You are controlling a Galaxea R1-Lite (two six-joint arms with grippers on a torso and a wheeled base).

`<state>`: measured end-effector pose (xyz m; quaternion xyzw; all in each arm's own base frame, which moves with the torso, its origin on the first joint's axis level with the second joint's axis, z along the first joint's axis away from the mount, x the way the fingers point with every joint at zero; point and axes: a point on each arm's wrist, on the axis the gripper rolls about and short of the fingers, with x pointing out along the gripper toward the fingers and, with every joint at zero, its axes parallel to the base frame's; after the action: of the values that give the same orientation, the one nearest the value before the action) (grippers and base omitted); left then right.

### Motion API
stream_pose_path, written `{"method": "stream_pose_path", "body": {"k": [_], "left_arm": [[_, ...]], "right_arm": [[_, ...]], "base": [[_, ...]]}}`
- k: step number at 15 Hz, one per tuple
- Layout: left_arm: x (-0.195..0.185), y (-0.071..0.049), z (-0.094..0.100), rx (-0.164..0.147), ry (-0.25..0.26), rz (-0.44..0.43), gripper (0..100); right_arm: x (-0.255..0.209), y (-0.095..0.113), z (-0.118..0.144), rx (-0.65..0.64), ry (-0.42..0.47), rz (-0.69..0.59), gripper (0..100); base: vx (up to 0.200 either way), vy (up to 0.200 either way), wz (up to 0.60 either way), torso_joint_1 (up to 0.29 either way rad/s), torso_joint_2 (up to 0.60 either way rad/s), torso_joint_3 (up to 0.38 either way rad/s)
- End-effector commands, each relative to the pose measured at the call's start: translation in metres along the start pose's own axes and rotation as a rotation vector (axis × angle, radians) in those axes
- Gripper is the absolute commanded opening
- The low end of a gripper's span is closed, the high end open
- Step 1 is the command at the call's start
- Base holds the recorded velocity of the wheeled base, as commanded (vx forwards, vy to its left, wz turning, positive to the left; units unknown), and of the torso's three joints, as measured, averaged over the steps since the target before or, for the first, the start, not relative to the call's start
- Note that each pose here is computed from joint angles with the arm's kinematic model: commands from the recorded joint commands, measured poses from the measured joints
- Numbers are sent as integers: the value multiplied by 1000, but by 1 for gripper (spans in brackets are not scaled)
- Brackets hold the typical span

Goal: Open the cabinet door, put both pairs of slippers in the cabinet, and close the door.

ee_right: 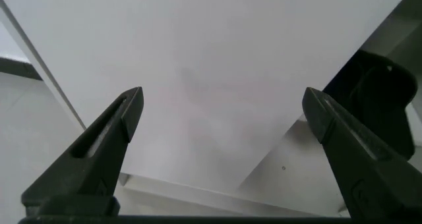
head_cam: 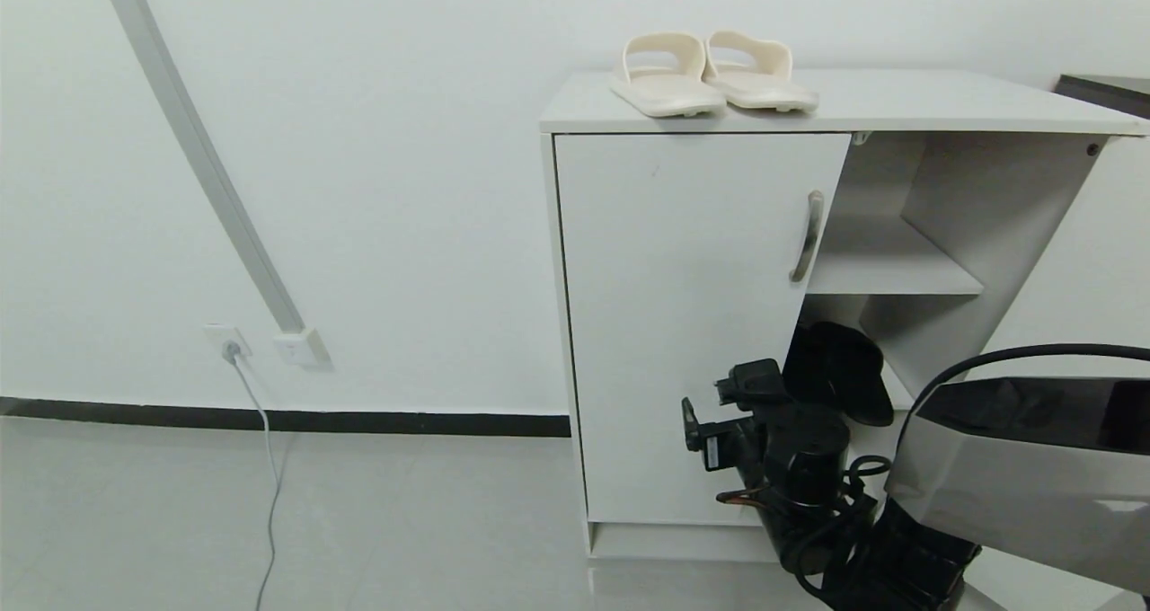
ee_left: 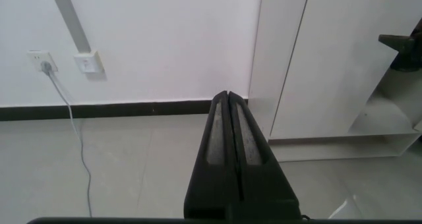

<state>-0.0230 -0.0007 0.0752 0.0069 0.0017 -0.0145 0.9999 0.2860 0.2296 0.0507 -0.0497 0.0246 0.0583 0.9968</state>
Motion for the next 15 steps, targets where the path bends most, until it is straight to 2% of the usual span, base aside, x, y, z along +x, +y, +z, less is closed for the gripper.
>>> {"method": "stream_pose_path", "body": {"k": [1,7,15], "left_arm": [[0,0,0,0,1,0,0],[0,0,0,0,1,0,0],[0,0,0,0,1,0,0]], "right_arm": [[0,0,1,0,-2,0,100],[2,-3,-2,-2,4,-9,100],[1,-2,-4,-5,11,-7,100]], "base": [[0,0,0,27,-373,-320],[0,0,0,101,-438,-341],[0,0,0,164,-485,-320]]}}
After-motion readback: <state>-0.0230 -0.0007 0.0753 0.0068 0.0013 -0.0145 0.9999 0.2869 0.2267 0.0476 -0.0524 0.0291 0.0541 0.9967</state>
